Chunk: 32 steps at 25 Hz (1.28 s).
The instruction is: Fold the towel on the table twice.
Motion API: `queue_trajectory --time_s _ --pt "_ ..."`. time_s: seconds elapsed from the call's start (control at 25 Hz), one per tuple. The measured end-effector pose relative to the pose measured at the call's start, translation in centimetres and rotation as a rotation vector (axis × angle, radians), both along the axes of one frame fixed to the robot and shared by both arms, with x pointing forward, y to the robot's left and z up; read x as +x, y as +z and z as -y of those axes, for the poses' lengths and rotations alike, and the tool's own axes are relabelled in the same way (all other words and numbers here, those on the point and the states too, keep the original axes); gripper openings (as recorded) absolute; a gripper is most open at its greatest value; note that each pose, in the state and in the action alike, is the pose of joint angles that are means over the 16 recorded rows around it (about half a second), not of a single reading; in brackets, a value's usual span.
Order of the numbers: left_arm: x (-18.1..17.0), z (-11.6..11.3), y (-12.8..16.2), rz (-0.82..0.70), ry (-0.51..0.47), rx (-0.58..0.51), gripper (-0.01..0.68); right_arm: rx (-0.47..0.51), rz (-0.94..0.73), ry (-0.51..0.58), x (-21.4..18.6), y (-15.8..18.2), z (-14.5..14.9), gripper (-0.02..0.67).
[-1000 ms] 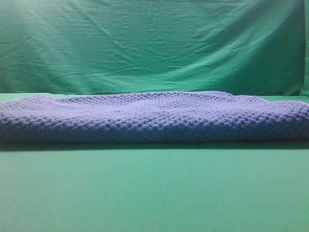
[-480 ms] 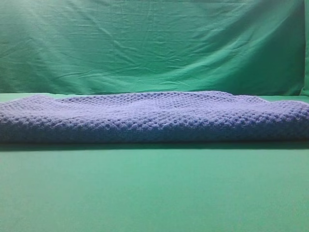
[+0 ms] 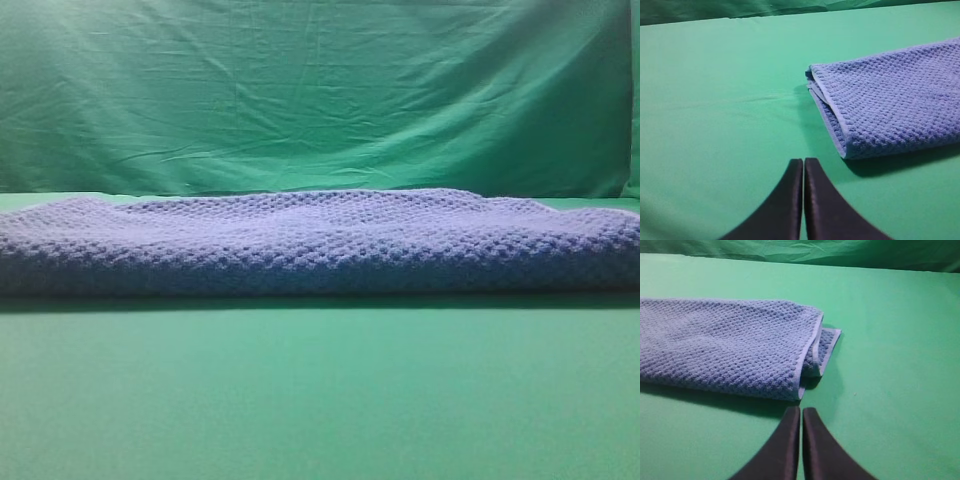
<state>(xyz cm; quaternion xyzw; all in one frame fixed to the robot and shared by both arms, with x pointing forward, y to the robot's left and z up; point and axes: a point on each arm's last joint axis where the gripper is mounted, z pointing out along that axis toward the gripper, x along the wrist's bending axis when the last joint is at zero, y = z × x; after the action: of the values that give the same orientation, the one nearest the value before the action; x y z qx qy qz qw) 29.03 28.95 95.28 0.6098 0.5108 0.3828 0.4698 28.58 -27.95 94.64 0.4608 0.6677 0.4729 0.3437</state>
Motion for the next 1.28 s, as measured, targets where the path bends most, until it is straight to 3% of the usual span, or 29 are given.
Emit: queue_trajectory --time_s 0.48,1.28 --pt "0.03 -0.03 0.02 0.007 0.002 0.006 0.0 -0.001 0.006 -0.014 0.05 0.02 0.07 0.0" --pt "0.04 -0.03 0.0 0.009 0.002 0.006 0.0 0.0 0.006 -0.199 0.34 0.02 0.98 0.0"
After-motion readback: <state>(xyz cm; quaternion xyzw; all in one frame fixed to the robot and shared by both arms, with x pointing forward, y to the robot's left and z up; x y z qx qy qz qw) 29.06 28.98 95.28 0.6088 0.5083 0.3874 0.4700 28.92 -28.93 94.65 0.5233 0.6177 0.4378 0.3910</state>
